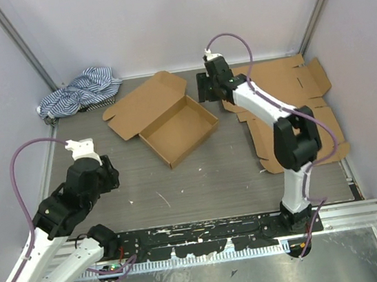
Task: Fold the paper box
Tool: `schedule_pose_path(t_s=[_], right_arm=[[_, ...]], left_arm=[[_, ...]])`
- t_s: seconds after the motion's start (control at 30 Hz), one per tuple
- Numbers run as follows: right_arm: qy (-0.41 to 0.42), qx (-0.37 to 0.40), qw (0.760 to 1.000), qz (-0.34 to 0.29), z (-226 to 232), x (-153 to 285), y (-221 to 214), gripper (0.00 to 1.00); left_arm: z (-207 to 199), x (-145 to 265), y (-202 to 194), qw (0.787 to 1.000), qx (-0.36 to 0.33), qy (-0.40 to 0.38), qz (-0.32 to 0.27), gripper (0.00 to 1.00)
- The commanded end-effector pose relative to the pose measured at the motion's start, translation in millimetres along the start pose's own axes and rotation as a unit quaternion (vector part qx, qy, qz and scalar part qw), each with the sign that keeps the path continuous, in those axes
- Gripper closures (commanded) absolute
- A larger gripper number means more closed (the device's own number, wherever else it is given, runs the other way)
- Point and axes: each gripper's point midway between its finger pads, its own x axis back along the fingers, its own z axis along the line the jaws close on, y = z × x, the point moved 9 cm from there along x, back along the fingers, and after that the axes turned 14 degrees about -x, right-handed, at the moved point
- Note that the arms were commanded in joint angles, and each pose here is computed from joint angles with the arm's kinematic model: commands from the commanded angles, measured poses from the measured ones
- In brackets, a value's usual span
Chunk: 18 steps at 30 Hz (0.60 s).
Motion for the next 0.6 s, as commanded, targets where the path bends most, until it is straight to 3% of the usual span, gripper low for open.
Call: schedule_pose_path(t_s=[0.0, 0.17, 0.33, 0.57], right_arm=[[0.003, 0.081, 0.996, 0.022, 11.4, -44.8, -3.6, 0.36], [0.021, 0.078, 0.995, 0.05, 12.4, -64.9, -15.1, 0.38], [-0.014, 0.067, 0.995, 0.067, 3.3, -77.8, -26.9, 0.42], [-0.025, 0.059, 0.992, 0.108, 0.0, -73.7, -59.6, 0.72]], left_arm=[[5.2, 0.1, -4.8, 1.0, 0.006, 0.023, -0.001, 0.48], [5.9, 0.2, -5.0, 1.0, 0.007, 0.025, -0.002, 0.48], [5.0, -0.6, -4.9, 1.0, 0.006, 0.024, 0.001, 0.48], [4.4, -0.3, -4.8, 1.0, 0.006, 0.02, 0.001, 0.47]])
